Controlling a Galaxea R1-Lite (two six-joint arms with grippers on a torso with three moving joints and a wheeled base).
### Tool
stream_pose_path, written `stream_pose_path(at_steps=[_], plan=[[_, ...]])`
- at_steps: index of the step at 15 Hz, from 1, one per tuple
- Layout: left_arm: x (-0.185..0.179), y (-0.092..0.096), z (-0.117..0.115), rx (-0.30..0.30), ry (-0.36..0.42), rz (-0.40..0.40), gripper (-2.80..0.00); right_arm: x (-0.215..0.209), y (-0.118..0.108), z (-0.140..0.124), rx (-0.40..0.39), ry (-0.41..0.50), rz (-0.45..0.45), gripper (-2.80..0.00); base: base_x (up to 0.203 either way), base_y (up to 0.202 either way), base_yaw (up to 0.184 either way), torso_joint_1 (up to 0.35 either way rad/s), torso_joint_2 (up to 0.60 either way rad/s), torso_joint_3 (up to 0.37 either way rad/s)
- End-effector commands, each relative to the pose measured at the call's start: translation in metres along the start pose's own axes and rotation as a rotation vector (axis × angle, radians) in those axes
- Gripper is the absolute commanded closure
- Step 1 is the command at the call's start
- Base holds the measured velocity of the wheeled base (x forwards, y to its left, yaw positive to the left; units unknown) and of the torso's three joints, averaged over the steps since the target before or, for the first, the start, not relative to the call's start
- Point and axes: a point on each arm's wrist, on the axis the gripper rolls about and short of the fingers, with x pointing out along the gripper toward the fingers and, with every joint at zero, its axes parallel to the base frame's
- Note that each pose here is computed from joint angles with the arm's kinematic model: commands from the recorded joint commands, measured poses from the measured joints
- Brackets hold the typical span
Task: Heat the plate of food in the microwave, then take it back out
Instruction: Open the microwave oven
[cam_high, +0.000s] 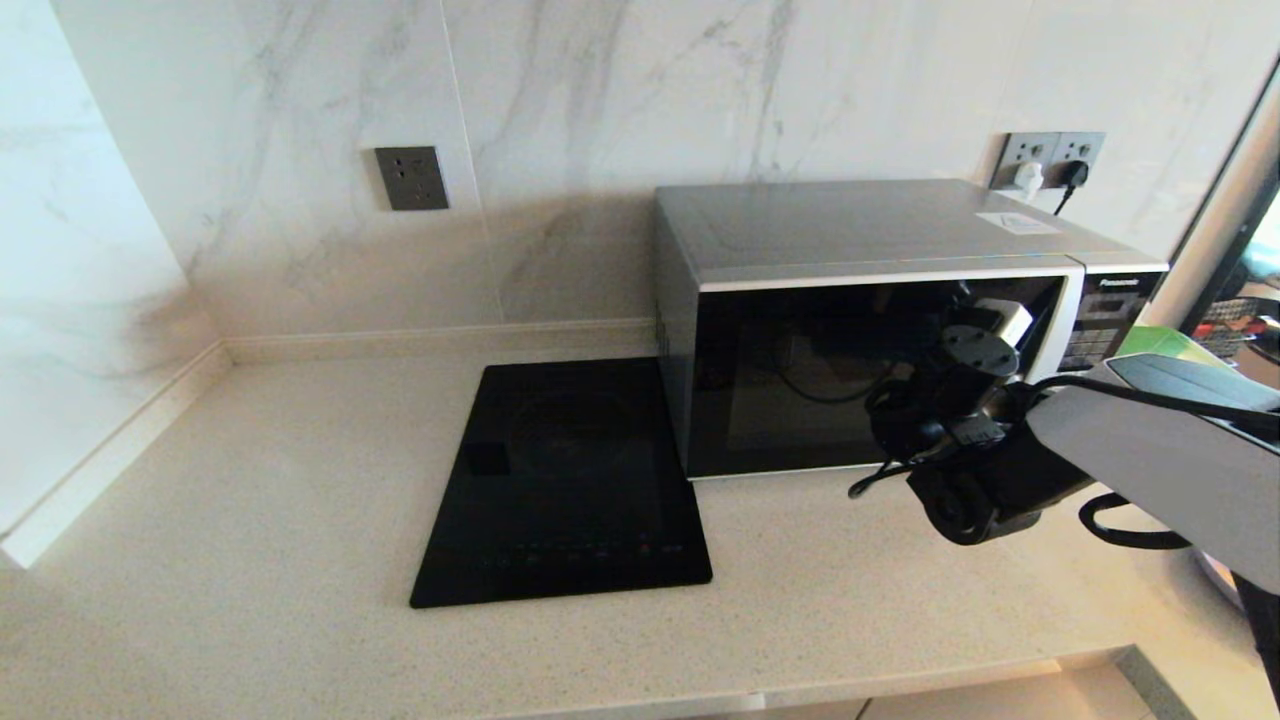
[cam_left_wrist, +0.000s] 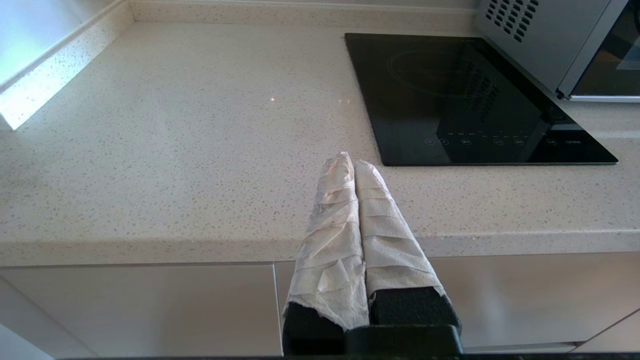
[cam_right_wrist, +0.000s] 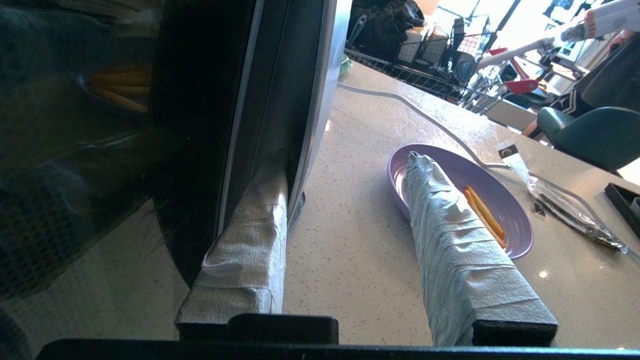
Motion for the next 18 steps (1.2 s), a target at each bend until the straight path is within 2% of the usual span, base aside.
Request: stream_pose_path(at_steps=[1, 18], plan=[[0.0, 0.0, 0.0, -0.001, -0.001, 0.0, 0.0, 0.0, -0.002, 0.001, 0.001, 0.006, -0.011, 0.0, 0.0, 0.0, 0.0, 0.0, 0.0, 0.0], [0.0, 0.0, 0.0, -0.001, -0.001, 0.002, 0.0, -0.002, -0.019, 0.007, 0.006, 0.006, -0.01, 0.0, 0.0, 0.0, 0.0, 0.0, 0.0, 0.0]])
